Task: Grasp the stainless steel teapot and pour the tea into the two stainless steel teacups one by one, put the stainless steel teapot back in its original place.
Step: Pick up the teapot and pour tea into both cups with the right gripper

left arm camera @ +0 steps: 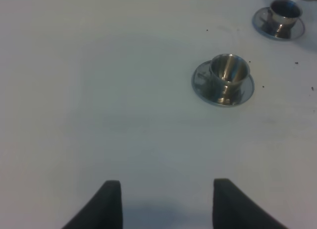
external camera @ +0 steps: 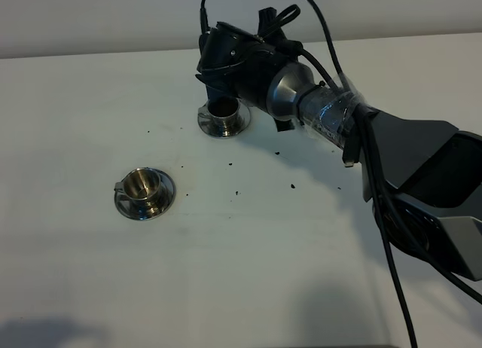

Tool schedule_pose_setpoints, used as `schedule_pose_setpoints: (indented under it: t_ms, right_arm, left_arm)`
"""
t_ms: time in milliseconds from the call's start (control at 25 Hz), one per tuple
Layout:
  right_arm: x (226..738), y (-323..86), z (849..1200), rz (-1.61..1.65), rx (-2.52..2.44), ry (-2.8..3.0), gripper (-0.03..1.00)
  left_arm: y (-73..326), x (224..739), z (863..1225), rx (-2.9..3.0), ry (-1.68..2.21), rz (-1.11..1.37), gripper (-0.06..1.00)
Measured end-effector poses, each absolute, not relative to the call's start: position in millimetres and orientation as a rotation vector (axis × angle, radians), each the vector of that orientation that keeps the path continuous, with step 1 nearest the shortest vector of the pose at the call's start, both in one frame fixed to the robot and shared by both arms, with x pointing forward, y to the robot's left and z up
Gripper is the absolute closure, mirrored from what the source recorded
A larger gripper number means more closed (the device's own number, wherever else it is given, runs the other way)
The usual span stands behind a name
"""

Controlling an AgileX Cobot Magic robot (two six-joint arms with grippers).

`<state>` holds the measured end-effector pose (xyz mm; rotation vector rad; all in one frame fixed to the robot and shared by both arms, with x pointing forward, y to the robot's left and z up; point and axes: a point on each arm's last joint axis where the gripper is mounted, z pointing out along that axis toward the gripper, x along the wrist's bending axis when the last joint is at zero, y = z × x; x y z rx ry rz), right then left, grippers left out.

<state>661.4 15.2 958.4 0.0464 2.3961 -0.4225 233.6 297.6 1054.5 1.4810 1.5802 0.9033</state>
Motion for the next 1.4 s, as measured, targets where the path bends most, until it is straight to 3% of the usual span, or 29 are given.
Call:
schedule_pose_setpoints:
  t_ms: [280,640,760,960,1400]
  right_arm:
    - [657,17,967,-0.291,0.221,2.431,0.79]
    - [630,16,1047,0.166,0.69,2.44,0.79]
    - [620,13,1056,0.241,0.762,2.486,0.79]
    - [603,3,1044,0.206,0.831,2.591,0.79]
    - [606,-20,974,0.216,0.995,2.731,0.79]
  left_arm:
    - [298,234,1054,1.481,1.58,0.903,0.5]
    - [298,234,1054,1.481,1.58,0.903,0.5]
    - [298,234,1054,1.481,1.58,0.903,0.5]
    - [298,234,1054,1.481,1.58,0.903,0.5]
    - [298,234,1054,1.479,1.582,0.902,0.5]
